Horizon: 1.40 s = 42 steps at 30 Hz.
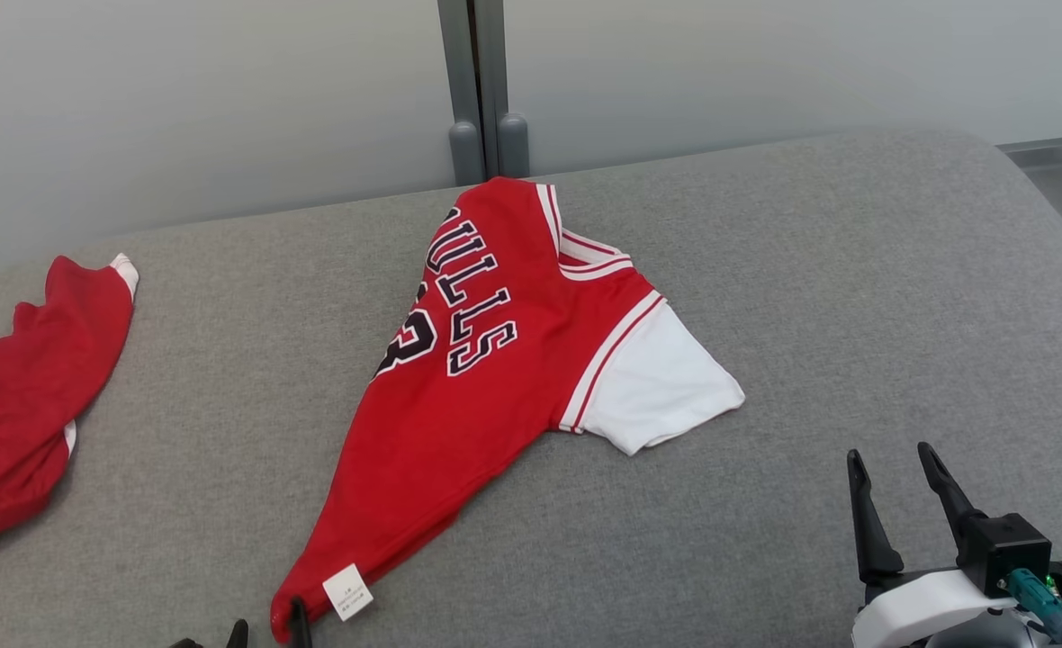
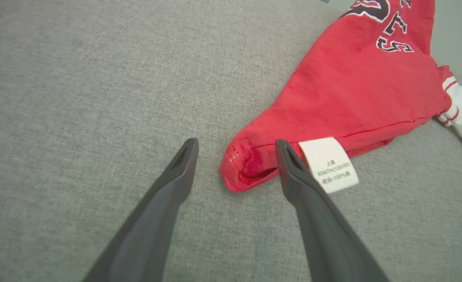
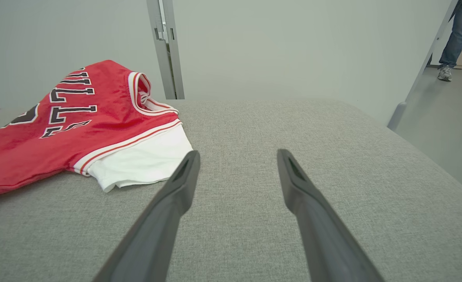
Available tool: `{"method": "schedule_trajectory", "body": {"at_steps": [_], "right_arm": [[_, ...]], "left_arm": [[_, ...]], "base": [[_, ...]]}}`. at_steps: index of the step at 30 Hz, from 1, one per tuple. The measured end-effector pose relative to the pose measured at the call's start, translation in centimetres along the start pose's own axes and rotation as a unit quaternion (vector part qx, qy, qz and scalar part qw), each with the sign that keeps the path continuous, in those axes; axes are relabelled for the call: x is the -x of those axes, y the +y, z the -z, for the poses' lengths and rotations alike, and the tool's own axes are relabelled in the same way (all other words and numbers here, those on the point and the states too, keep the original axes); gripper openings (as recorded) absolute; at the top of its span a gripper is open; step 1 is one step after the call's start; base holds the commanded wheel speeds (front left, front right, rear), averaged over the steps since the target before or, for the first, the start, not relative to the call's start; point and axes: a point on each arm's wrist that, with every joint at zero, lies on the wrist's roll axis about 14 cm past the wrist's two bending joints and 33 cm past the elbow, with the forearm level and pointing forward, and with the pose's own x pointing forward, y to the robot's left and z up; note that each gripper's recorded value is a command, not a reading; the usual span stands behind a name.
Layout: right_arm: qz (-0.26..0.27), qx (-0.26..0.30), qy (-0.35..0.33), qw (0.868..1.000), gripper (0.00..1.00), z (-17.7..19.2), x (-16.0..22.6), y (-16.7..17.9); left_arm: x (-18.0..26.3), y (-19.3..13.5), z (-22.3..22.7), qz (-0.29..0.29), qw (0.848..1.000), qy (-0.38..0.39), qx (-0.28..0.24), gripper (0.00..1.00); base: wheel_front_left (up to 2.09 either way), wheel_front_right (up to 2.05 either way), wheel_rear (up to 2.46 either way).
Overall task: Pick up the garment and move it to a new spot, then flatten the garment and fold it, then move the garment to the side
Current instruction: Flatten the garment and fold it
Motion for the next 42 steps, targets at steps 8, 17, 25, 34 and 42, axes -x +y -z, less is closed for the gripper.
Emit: {"method": "schedule_trajectory", "body": {"at_steps": [8,17,25,34,42], "right_arm": [[0.010,-0.001,0.004,1.000,1.00,0.2,0.3,-0.6],[0.014,-0.001,0.006,1.000,1.00,0.3,0.3,-0.8],[0.009,-0.001,0.006,1.000,1.00,0.3,0.1,-0.5],[0.012,0.001,0.004,1.000,1.00,0.2,0.0,-0.8],[0.001,0.003,0.004,1.000,1.00,0.2,-0.2,-0.1]], "left_arm": [[-0.8,-0.1,1.5,-0.001,0.999,0.045,0.013,0.16],[-2.2,-1.7,-4.5,0.045,0.997,-0.067,0.008,0.00],[-1.3,-4.0,-7.2,0.105,0.986,-0.119,-0.055,0.00],[2.7,-5.8,-2.1,0.157,0.982,-0.058,-0.082,0.00],[4.0,-5.0,1.0,0.150,0.985,-0.014,-0.083,0.00]], "base": [[0.00,0.00,0.00],[0.00,0.00,0.00],[0.00,0.00,0.00],[0.00,0.00,0.00],[0.00,0.00,0.00]]}}
